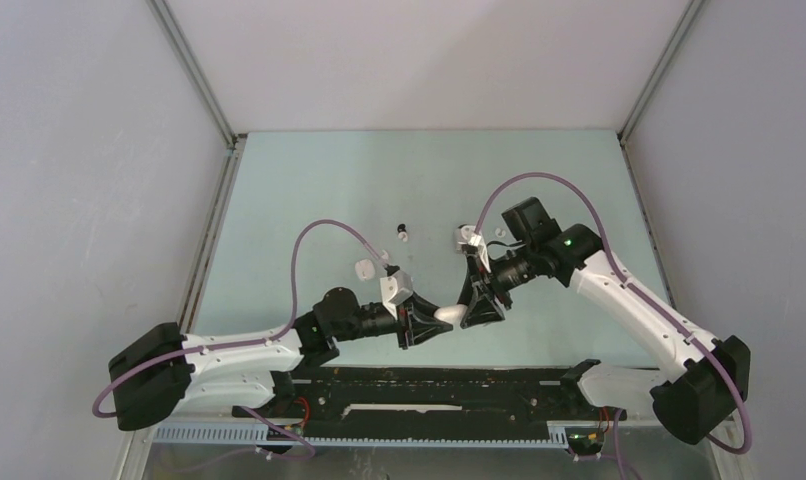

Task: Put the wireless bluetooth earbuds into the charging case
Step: Pass from the left arm to the right, then pass from the right arm to the left

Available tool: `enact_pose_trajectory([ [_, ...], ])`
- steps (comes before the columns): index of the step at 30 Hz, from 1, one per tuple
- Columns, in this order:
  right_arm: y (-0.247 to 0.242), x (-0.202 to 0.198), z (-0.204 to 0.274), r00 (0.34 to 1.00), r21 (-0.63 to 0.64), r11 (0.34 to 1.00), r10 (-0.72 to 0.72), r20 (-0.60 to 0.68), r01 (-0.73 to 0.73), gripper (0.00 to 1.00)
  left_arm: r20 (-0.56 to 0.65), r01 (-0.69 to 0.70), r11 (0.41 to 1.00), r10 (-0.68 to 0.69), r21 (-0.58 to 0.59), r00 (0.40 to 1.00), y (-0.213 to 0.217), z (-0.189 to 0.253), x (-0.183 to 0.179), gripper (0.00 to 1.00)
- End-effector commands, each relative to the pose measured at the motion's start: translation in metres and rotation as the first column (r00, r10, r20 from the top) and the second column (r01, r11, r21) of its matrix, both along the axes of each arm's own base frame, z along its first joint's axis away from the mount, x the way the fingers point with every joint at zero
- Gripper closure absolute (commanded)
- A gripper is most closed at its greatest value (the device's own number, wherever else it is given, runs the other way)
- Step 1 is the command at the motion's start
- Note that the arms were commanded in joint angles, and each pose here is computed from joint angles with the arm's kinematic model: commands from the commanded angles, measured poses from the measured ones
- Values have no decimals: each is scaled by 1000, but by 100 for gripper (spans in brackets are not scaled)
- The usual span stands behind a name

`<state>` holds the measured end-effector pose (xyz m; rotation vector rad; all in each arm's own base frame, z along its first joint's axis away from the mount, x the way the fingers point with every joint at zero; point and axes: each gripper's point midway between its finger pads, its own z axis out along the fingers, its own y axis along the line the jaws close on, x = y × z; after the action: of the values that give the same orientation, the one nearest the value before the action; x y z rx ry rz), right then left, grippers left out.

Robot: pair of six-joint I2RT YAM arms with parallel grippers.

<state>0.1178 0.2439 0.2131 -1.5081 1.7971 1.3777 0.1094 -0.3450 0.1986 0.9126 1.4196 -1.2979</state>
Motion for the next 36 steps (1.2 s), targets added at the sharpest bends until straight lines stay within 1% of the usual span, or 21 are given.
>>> enact_pose_trajectory([
  [1, 3, 5, -5, 999, -28, 1000, -4, 46, 6, 50, 85, 23, 999, -19, -47, 996, -7, 28, 1, 98],
  [3, 4, 6, -7, 999, -31, 999, -4, 43, 5, 54, 88, 28, 999, -24, -44, 996, -7, 28, 0, 98],
  [9, 6, 6, -11, 999, -38, 999, 6, 32, -5, 73, 105, 21, 999, -16, -44, 994, -5, 27, 1, 96],
  [10, 6, 6, -11, 999, -39, 999, 7, 33, -6, 78, 107, 18, 999, -13, -46, 994, -4, 27, 1, 93],
  [11, 6, 5, -10, 999, -38, 999, 11, 34, -10, 81, 108, 13, 999, -8, -50, 994, -3, 27, 1, 85],
  [12, 6, 5, -9, 999, -36, 999, 16, 34, -15, 83, 109, 3, 998, 3, -55, 994, -2, 27, 2, 73],
  [13, 7, 5, -7, 999, -32, 999, 18, 38, -16, 87, 109, -6, 998, 12, -59, 994, -1, 26, 3, 65],
  [14, 7, 6, -6, 999, -29, 999, 18, 42, -17, 91, 108, -12, 998, 19, -63, 994, 1, 25, 4, 59],
  [16, 6, 6, -2, 999, -22, 1000, 15, 46, -14, 94, 99, -29, 997, 36, -73, 994, 4, 24, 5, 52],
  [18, 6, 7, -1, 999, -16, 1000, 13, 46, -12, 94, 90, -42, 995, 50, -92, 995, 8, 25, 5, 50],
  [21, 5, 6, -1, 999, -15, 1000, 14, 40, -13, 95, 80, -54, 993, 62, -107, 995, 10, 25, 5, 51],
  [25, 5, 6, 2, 999, -3, 1000, 13, 42, -13, 95, 66, -50, 994, 56, -96, 996, 10, 20, 5, 53],
  [29, 3, 6, 5, 999, 8, 1000, 7, 38, -8, 95, 52, -49, 995, 53, -91, 997, 8, 18, 5, 53],
  [36, 1, 7, 10, 999, 24, 1000, -3, 40, 2, 94, 39, -42, 995, 46, -86, 998, 6, 17, 4, 50],
])
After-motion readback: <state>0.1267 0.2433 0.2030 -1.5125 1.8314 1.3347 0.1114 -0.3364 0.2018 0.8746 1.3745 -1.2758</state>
